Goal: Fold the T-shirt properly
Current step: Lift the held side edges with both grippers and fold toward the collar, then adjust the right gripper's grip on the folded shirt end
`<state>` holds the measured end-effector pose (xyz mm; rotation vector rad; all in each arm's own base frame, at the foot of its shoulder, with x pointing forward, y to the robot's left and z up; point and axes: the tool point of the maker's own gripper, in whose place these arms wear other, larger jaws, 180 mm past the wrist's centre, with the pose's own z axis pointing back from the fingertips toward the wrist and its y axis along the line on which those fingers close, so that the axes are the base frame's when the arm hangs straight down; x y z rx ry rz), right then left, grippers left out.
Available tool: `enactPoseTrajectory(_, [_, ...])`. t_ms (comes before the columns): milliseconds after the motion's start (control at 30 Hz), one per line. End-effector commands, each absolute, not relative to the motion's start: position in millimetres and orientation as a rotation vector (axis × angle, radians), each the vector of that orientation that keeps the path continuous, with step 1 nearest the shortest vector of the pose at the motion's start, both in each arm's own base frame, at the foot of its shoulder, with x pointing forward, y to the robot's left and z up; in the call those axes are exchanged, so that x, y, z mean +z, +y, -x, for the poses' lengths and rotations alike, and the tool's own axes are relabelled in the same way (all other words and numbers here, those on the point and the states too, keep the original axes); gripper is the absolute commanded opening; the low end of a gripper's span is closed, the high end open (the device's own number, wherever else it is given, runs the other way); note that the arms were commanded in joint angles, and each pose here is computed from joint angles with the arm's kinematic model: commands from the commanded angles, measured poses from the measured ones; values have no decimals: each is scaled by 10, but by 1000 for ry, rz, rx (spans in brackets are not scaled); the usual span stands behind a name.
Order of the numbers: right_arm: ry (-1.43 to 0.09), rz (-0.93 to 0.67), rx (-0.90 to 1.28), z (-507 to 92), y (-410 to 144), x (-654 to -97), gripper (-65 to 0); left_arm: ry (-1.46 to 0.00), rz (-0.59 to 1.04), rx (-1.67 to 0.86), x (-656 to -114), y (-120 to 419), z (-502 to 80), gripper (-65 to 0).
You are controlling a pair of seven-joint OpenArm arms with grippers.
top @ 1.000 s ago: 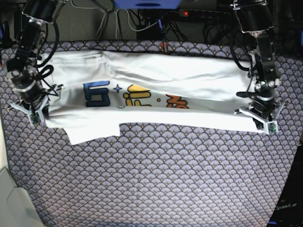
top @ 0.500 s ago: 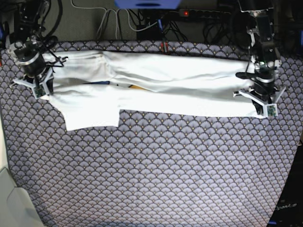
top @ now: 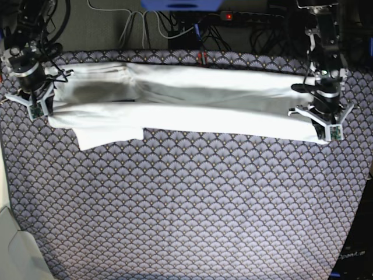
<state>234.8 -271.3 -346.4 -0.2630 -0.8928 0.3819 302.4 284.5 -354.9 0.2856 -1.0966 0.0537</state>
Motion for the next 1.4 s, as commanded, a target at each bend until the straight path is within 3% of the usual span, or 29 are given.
enactPoseTrajectory(0, [-917,282,387,-2351,-2755,-3372,-650,-1139,-309,48,-3402,2900,-3082,-645])
enactPoseTrajectory(167, [-889,274,391,-2246,-2746,-3440,-650,-1049,-316,48,-3542,2968,-3014,-645])
enactPoseTrajectory(567, [-841,257,388,-2104,-2753,-3576,-650,-991,-314,58,-3743,3016,-2931,-634])
enactPoseTrajectory(700, [-830,254,388,-2069,-2754,-3600,-650,-954,-312,57,-3867,3046,-2874,-530])
enactPoseTrajectory(767, [-829,255,389,-2068,-2755,-3601,-619,-941,-309,52,-3909,3033,-2828,-478])
enactPoseTrajectory(867, [-829,255,389,-2068,-2755,-3601,-516,-942,-317,44,-3892,3061,-2834,-420])
enactPoseTrajectory(967, [-829,255,389,-2068,-2755,-3601,-403,-941,-317,46,-3893,3068,-2835,-418])
enactPoseTrajectory(1033, [-832,262,388,-2070,-2770,-3583,-365,-941,-318,47,-3891,3074,-2833,-418])
enactPoseTrajectory(1367, [-879,363,319,-2143,-3110,-3325,-357,-940,-321,51,-3892,3091,-2827,-417])
